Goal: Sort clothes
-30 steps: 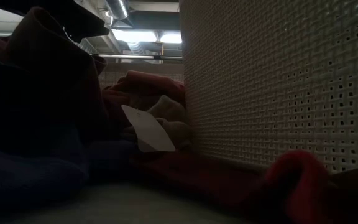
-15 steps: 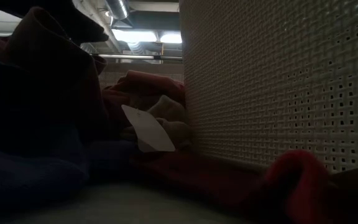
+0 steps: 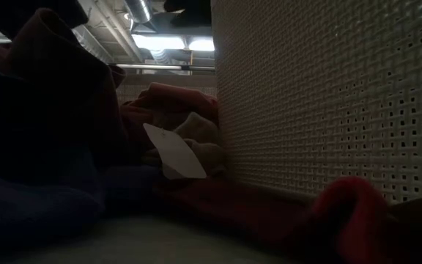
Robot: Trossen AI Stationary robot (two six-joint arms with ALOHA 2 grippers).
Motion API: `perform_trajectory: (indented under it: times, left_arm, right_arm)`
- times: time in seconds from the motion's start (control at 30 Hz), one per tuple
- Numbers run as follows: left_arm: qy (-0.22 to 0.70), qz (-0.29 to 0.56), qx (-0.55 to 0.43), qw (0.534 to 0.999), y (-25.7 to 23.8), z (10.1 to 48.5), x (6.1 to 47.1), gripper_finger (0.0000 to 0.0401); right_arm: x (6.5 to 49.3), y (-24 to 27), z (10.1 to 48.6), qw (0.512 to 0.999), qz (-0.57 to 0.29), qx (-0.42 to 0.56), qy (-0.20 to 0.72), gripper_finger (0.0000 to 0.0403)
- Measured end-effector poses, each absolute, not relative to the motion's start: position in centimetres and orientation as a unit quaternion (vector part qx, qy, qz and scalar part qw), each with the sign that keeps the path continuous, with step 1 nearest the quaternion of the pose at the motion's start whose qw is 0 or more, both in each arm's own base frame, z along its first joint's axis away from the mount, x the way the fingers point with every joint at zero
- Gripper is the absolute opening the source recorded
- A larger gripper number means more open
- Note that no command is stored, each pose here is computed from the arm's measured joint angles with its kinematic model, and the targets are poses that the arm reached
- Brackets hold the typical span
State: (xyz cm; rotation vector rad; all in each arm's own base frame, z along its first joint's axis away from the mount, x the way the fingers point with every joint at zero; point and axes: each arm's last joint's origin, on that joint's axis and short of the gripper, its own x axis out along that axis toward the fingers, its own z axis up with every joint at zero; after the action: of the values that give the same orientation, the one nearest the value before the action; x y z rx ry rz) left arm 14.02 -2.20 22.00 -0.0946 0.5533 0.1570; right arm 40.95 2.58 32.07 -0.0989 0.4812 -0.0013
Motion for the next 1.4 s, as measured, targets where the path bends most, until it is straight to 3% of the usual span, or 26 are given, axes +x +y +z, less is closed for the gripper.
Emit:
perform_trajectory:
  times: [0.33, 0.6, 1.13, 1.4]
  left_arm:
    - [0.281, 0.076, -0.037, 0.956, -2.3, 21.3, 14.3, 0.0168]
    - [0.17, -0.009, -0.005, 0.985, -4.1, 23.4, 15.3, 0.0168]
    - [0.253, -0.021, 0.009, 0.967, -5.3, 21.2, 16.5, 0.0168]
    - [0.144, -0.03, 0.051, 0.988, -5.8, 22.9, 18.9, 0.0168]
  right_arm:
    - [40.9, 4.1, 30.3, 0.954, 0.046, -0.059, 0.29, 0.0253]
    - [38.8, 8.4, 34.1, 0.93, 0.048, -0.098, 0.351, 0.0253]
    - [38.1, 10.6, 34.8, 0.932, 0.037, -0.106, 0.345, 0.0253]
    - [38.4, 9.9, 34.0, 0.93, 0.029, -0.104, 0.352, 0.0253]
